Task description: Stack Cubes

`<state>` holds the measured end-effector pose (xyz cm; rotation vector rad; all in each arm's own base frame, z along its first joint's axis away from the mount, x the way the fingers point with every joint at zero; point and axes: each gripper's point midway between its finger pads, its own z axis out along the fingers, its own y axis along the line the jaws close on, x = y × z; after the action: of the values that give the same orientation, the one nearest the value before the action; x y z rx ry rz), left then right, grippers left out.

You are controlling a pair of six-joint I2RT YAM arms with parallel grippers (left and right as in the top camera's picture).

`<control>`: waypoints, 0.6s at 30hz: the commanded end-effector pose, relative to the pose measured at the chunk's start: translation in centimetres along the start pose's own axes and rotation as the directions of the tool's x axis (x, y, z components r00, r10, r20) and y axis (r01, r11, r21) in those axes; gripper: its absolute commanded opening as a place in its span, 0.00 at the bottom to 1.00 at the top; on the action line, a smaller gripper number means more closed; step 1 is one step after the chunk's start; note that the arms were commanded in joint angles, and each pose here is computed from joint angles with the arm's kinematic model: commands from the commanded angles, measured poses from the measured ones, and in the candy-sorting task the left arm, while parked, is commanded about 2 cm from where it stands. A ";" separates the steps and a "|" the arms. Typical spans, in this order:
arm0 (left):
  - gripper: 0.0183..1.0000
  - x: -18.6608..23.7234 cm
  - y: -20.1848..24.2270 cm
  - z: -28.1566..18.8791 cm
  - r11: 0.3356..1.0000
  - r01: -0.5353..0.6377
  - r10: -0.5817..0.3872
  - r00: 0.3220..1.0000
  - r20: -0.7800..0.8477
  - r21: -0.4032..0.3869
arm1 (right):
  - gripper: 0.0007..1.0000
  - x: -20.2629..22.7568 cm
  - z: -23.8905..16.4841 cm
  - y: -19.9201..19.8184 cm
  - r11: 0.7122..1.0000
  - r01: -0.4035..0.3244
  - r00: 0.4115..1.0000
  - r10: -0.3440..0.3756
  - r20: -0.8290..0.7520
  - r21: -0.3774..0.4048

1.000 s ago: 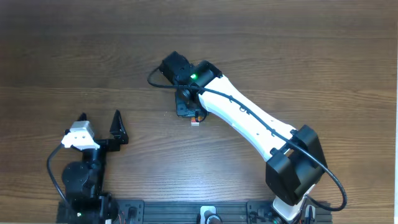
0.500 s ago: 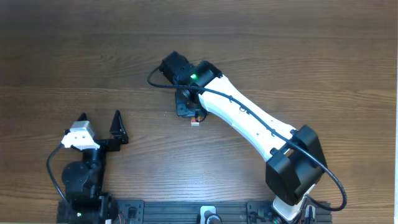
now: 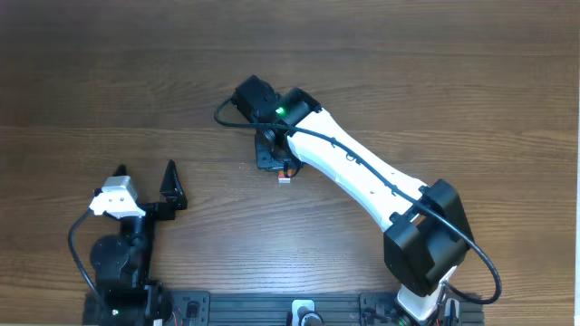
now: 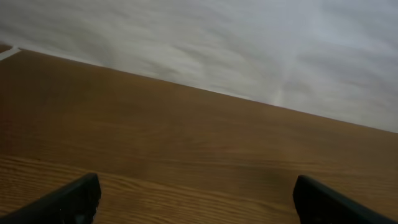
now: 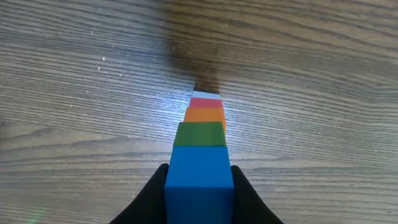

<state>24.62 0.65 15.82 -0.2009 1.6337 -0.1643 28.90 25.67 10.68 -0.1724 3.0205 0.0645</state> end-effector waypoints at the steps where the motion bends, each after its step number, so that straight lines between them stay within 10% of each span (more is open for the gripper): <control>1: 1.00 0.2 0.0 0.0 1.000 -0.010 0.010 1.000 -0.004 0.004 | 0.11 -0.7 0.1 0.0 1.000 -0.013 1.000 0.013 0.013 0.008; 18: 1.00 0.2 0.0 0.0 1.000 -0.010 0.010 1.000 -0.004 0.004 | 0.94 -0.9 0.3 -0.1 1.000 -0.013 1.000 0.013 0.016 0.015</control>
<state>24.62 0.65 15.82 -0.2009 1.6337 -0.1643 28.97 25.61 10.43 -0.1786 3.0221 0.0522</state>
